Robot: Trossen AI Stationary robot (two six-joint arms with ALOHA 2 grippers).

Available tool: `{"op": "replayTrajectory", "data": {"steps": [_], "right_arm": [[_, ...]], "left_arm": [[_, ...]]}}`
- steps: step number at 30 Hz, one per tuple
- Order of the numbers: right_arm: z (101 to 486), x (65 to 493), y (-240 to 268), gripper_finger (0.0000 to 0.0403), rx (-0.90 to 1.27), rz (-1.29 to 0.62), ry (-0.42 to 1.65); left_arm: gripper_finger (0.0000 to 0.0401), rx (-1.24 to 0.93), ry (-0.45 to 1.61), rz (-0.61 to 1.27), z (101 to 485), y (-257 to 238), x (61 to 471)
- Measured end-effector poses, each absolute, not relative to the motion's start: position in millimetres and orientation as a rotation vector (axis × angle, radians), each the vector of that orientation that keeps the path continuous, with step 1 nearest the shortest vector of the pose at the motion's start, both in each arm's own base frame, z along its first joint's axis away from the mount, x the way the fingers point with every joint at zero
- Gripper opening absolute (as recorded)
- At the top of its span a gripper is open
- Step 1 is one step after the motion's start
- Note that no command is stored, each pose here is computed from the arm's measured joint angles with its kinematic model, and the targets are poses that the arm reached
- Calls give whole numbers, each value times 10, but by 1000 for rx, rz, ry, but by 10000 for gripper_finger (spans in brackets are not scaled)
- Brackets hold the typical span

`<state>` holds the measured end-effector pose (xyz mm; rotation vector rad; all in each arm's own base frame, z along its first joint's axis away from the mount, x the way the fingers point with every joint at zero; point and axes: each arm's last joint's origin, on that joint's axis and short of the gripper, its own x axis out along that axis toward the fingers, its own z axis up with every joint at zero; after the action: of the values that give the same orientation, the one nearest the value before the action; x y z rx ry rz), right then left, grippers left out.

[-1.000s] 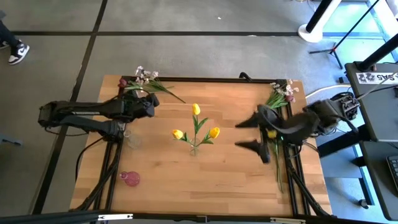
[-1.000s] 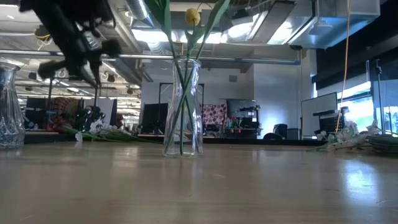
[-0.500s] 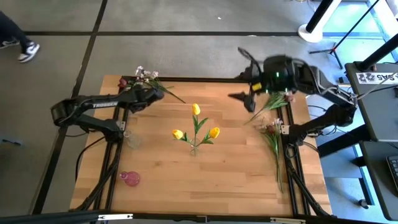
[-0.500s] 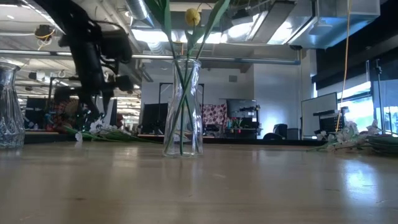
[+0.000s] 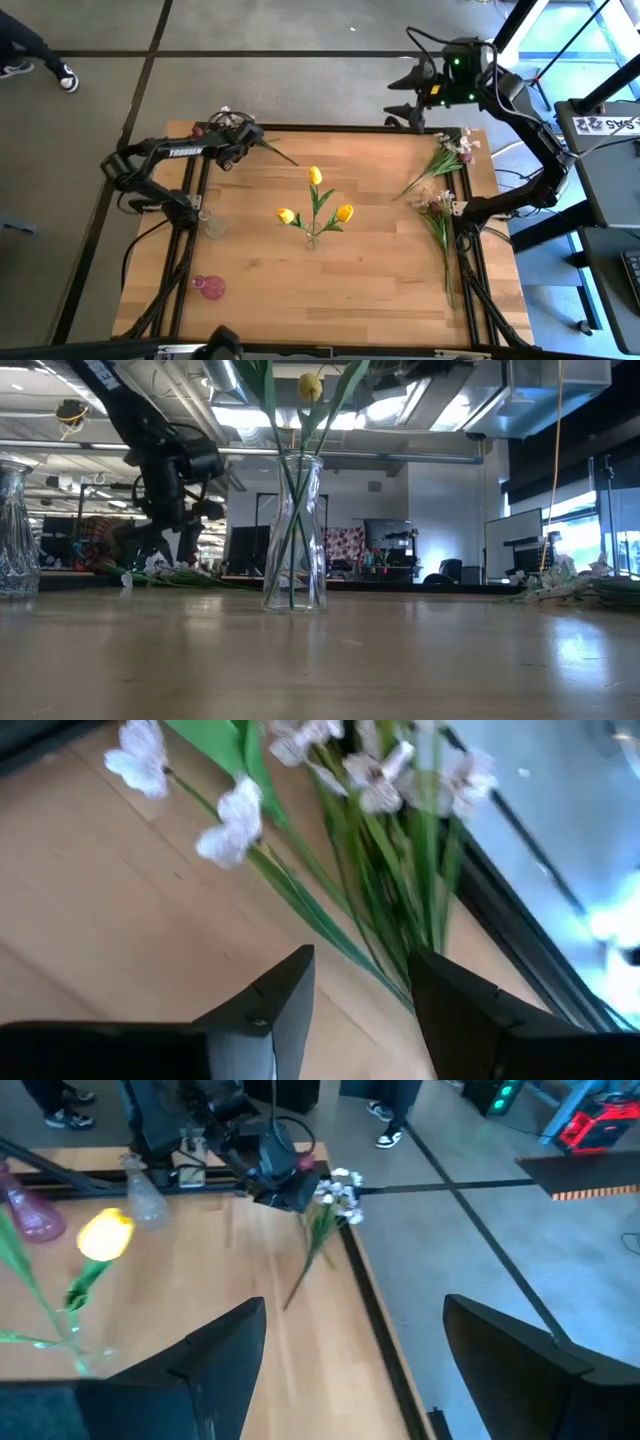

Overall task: Sort flowers into vase by color
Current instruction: Put the top right white flowers into the left transparent vase

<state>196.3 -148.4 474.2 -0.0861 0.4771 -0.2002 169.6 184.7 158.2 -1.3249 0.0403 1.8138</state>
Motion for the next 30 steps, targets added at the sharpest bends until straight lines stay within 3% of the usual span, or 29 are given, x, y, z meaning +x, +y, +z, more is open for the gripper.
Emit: {"op": "replayTrajectory", "data": {"steps": [15, 18, 23, 30], "right_arm": [[4690, 1864, -1557, 303, -42, -203, 519], [4668, 1892, -1583, 303, -36, -203, 526], [4643, 1928, -1617, 303, -31, -202, 533], [4643, 1929, -1618, 303, -33, -204, 533]], "left_arm": [[151, -1550, -62, 2038, 1282, 2301, 1615], [118, -1555, -72, 2046, 1281, 2313, 1596], [14, -1548, -67, 2040, 1282, 2299, 1613], [2, -1452, -8, 1822, 1672, 2065, 1790]]}}
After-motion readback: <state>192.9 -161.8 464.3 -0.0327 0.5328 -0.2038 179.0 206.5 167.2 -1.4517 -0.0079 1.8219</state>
